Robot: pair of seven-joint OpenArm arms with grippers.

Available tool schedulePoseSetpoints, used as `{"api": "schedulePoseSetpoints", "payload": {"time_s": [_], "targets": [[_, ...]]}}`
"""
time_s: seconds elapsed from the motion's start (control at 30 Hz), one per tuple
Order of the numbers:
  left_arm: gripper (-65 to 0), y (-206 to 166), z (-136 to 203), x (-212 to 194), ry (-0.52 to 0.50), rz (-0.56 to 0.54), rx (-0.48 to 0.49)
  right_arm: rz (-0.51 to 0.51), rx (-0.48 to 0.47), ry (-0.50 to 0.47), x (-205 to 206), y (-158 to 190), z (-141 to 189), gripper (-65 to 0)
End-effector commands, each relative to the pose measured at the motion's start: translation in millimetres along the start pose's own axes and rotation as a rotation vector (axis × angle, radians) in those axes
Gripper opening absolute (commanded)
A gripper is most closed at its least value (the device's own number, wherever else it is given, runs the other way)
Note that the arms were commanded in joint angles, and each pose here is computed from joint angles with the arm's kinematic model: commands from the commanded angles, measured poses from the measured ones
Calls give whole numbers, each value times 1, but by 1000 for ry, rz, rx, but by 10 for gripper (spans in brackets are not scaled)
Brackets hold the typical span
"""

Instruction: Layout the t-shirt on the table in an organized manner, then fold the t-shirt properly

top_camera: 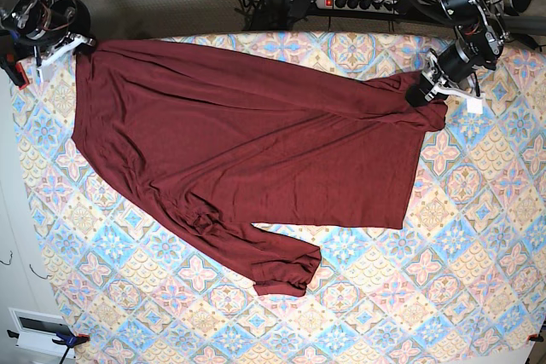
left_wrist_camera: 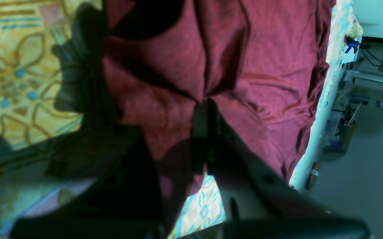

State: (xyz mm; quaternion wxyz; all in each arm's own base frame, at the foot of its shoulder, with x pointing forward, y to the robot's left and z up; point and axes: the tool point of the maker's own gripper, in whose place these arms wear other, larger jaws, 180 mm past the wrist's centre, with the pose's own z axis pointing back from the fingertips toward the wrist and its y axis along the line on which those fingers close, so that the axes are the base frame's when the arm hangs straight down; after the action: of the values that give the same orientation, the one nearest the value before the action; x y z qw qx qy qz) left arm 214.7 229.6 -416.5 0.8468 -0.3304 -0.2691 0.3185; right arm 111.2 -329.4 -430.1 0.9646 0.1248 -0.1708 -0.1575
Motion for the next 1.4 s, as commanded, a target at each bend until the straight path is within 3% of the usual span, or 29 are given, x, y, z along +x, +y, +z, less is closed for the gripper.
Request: {"api": "schedulePoseSetpoints", "payload": {"time_s": [0.0,0.17,0.37,0.63,0.97,1.17,1.37], "targets": [[-650,-7,3,10,-24,-22,-23,36,-6,-35,11,-1,6,-613],[-650,-7,3,9,-22,-19,-22,148,-18,-78,24,2,19,-626],[-650,-7,3,9,-21,-20,-21,144,-64,-139,36,-8,37,-626],[-650,-3,5,5,-15,-16,-11,157,-29,-253,82,9,36,-627],[-650,-2,5,4,-13,-12,-12,156,-29,-260,86,9,36,-627],[-650,-1,6,2,-9,-11,-8,97,29,-310,105,14,23,-627],[-650,0,6,2,-10,-10,-8,-19,48,-291,89,-4,12,-627]]}}
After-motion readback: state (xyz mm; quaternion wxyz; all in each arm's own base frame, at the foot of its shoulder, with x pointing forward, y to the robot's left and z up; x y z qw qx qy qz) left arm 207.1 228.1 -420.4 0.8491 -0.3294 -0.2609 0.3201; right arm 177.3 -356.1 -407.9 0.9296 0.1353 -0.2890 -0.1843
